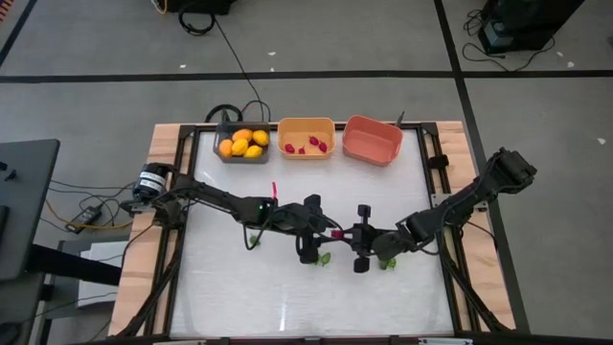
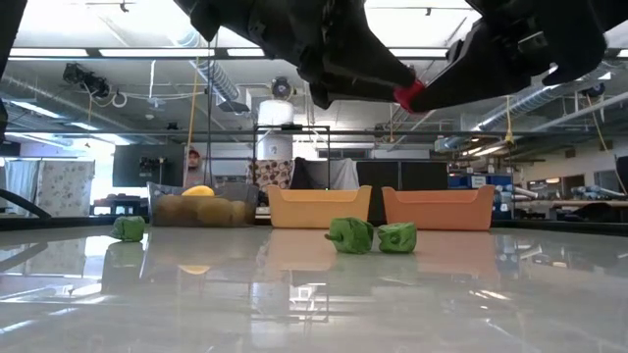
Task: Sort produce into baskets
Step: Put the red chili pepper into the yellow bin
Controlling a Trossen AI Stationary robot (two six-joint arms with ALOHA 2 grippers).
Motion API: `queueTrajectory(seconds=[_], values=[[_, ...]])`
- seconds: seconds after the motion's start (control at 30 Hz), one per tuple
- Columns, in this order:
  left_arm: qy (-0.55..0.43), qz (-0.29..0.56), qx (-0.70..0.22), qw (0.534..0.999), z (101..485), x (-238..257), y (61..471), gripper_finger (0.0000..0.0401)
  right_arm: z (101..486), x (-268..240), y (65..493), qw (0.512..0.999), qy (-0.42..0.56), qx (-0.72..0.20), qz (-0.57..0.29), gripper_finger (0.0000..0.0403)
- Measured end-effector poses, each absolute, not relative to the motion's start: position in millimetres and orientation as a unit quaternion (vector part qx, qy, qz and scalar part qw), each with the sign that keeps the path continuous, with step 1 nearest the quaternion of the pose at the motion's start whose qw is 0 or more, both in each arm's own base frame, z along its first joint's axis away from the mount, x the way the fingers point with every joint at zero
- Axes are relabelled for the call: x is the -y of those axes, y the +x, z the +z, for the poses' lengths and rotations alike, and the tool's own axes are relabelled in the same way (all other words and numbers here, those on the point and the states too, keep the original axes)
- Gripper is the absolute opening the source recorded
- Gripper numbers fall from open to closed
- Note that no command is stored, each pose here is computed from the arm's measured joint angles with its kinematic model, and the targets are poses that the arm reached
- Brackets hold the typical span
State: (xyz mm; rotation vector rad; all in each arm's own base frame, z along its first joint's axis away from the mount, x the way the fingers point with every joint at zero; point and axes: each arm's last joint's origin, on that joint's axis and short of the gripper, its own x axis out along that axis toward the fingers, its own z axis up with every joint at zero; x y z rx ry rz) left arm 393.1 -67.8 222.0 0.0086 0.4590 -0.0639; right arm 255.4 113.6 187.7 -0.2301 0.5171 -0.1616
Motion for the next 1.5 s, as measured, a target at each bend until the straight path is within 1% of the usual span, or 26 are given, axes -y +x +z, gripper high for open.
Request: queueTrajectory(seconds=[0.13,0.27,0.4,0.5,0.57,0.67,0.87,1.03,1.2,1.33,1.4,1.5], values=[[0.004,-0.030,-0.228,0.973,221.9,67.3,393.1,0.0148,188.1,-112.0,256.2,0.957,-0.112,-0.253,-0.086,0.0043],[0.002,-0.030,-0.227,0.973,222.1,67.6,393.2,0.0102,188.5,-112.3,256.4,0.958,-0.111,-0.250,-0.085,0.0045],[0.001,-0.030,-0.227,0.973,222.1,67.6,393.1,0.0060,188.7,-112.2,256.5,0.958,-0.115,-0.249,-0.086,0.0060],[0.003,-0.023,-0.228,0.973,222.5,66.1,393.0,0.0046,188.6,-111.1,256.5,0.957,-0.111,-0.246,-0.101,0.0079],[0.008,-0.002,-0.237,0.972,225.6,60.8,390.0,0.0045,188.8,-108.0,257.1,0.957,-0.101,-0.240,-0.130,0.0094],[0.011,0.045,-0.267,0.963,236.7,40.0,378.9,0.0045,187.0,-101.3,255.7,0.948,-0.080,-0.239,-0.192,0.0114],[-0.018,0.140,-0.263,0.954,265.9,-26.8,359.1,0.0045,183.8,-95.6,253.1,0.940,-0.021,-0.228,-0.254,0.0153],[-0.046,0.236,-0.294,0.925,258.9,-105.0,342.0,0.0045,183.3,-89.8,254.9,0.937,0.009,-0.225,-0.267,0.0168],[-0.089,0.321,-0.324,0.885,234.6,-173.3,322.9,0.0049,182.2,-87.1,255.3,0.935,0.010,-0.233,-0.266,0.0169],[-0.116,0.346,-0.335,0.869,219.1,-199.1,314.9,0.0071,179.9,-84.0,254.1,0.930,0.008,-0.246,-0.273,0.0170],[-0.126,0.338,-0.345,0.866,213.2,-203.1,313.2,0.0093,178.0,-82.0,252.9,0.926,0.009,-0.254,-0.279,0.0169],[-0.128,0.330,-0.342,0.871,214.1,-202.5,314.2,0.0133,172.5,-78.1,250.1,0.922,0.013,-0.260,-0.287,0.0171]])
